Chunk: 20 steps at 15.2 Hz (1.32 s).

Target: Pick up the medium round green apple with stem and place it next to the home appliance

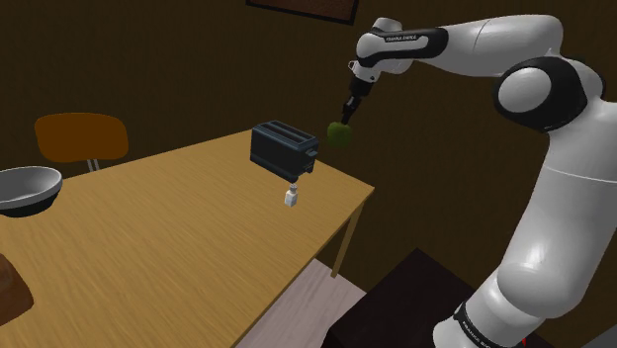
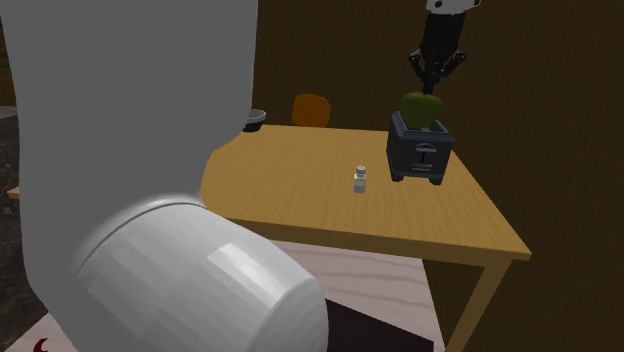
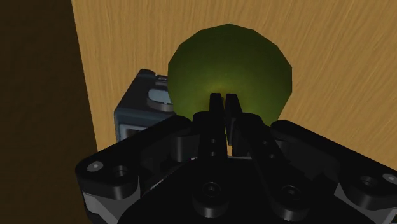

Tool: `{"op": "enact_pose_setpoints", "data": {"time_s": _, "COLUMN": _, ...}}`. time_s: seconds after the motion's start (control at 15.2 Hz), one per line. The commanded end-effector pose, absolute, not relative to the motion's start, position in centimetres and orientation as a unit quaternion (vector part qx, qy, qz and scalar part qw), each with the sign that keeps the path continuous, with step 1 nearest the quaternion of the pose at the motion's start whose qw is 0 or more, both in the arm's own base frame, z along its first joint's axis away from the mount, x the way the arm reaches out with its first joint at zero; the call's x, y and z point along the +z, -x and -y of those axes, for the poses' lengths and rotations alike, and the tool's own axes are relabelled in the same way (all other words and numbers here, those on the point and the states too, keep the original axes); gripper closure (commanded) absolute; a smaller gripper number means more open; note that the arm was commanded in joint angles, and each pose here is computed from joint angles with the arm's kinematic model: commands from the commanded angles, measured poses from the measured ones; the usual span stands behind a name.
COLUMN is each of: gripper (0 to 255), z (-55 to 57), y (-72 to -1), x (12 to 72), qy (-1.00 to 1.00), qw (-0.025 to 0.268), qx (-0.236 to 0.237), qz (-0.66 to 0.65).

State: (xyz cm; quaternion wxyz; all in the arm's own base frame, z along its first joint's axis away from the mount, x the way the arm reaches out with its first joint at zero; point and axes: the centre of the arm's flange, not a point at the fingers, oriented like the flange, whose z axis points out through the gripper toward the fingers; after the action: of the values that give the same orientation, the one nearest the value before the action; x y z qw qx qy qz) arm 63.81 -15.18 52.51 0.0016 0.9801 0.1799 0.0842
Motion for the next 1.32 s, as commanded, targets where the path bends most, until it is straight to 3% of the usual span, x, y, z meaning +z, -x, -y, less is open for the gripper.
{"op": "enact_pose_setpoints", "data": {"time_s": 0.0, "gripper": 255, "z": 17.7, "y": -64.7, "x": 52.5, "qy": -0.98, "qw": 0.002, "qx": 0.084, "qz": -0.181}}
{"op": "enact_pose_setpoints", "data": {"time_s": 0.26, "gripper": 255, "z": 22.5, "y": -66.6, "x": 52.5, "qy": -0.98, "qw": 0.002, "qx": 0.084, "qz": -0.181}}
{"op": "enact_pose_setpoints", "data": {"time_s": 1.25, "gripper": 255, "z": 22.5, "y": -66.6, "x": 44.6, "qy": -0.98, "qw": 0.002, "qx": 0.084, "qz": -0.181}}
